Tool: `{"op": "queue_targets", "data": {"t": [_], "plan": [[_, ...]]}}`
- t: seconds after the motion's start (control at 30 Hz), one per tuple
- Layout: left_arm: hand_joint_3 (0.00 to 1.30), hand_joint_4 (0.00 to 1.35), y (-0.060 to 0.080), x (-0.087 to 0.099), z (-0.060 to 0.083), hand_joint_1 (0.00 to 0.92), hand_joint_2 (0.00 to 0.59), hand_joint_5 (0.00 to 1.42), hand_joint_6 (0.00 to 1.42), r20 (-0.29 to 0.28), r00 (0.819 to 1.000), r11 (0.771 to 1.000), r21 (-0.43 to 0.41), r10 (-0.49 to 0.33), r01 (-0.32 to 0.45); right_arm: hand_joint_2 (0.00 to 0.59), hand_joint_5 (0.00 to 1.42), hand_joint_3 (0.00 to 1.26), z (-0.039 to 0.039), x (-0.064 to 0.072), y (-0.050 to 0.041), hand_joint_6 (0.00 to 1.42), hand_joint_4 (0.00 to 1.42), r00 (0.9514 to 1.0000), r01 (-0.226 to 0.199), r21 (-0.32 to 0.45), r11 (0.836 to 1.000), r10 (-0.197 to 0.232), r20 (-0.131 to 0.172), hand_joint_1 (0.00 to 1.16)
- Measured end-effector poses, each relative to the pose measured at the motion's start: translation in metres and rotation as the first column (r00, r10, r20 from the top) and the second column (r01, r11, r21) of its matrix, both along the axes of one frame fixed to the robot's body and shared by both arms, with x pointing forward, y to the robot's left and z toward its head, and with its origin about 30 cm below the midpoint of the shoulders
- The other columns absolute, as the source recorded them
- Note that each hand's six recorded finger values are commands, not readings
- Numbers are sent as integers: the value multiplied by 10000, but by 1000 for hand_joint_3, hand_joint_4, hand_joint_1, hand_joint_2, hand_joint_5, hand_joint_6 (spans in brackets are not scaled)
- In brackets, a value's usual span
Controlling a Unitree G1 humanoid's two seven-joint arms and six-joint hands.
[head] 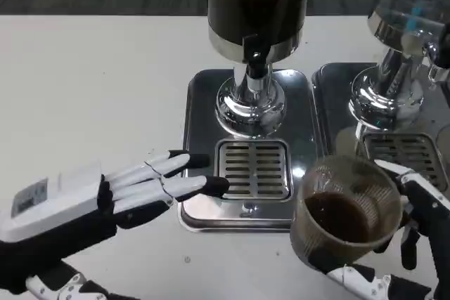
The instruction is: Grasp the cup under the faucet to collect the drink, then remove the cup.
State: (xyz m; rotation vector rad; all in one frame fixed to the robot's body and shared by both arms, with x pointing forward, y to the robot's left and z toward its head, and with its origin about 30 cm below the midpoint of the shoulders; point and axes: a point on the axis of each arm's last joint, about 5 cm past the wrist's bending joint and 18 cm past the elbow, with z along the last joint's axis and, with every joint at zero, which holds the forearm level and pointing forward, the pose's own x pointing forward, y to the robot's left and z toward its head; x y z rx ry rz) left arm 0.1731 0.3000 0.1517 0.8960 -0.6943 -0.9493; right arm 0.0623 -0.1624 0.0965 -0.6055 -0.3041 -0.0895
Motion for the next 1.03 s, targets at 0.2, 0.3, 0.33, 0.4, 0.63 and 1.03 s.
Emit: {"op": "queue_targets", "data": {"t": [0.2, 0.3, 0.33, 0.4, 0.63, 1.03], "plan": [[84, 0, -5, -11, -7, 0, 139, 0, 0, -26, 9999, 9999, 16, -112, 112, 155, 986, 692, 11, -24, 7, 1312, 763, 10000, -36, 42, 10000, 36, 27, 877], [86, 0, 4, -13, 5, 0, 139, 0, 0, 24, 9999, 9999, 55, -120, 120, 155, 986, 694, 21, -23, 10, 1313, 763, 9999, -23, 67, 10000, 23, 100, 877], [88, 0, 7, -13, 8, 0, 139, 0, 0, 41, 9999, 9999, 42, -102, 102, 155, 986, 696, 22, -23, 12, 1314, 763, 9999, -17, 79, 10000, 16, 114, 877], [91, 0, 11, -14, 12, 0, 139, 0, 0, 71, 10000, 10000, 2, -67, 67, 155, 986, 698, 22, -22, 14, 1314, 763, 9999, -17, 93, 10000, 15, 126, 877], [94, 0, 14, -16, 12, 0, 139, 0, 0, 108, 9999, 10000, -49, -18, 19, 155, 986, 701, 24, -21, 15, 1315, 773, 9999, -46, 98, 9999, 44, 124, 878], [94, 0, 21, -15, 5, 0, 139, 0, 0, 30, 10000, 10000, -43, 48, -48, 158, 997, 702, 25, -19, 22, 1315, 774, 9999, -5, 159, 9999, 2, 156, 876]]}}
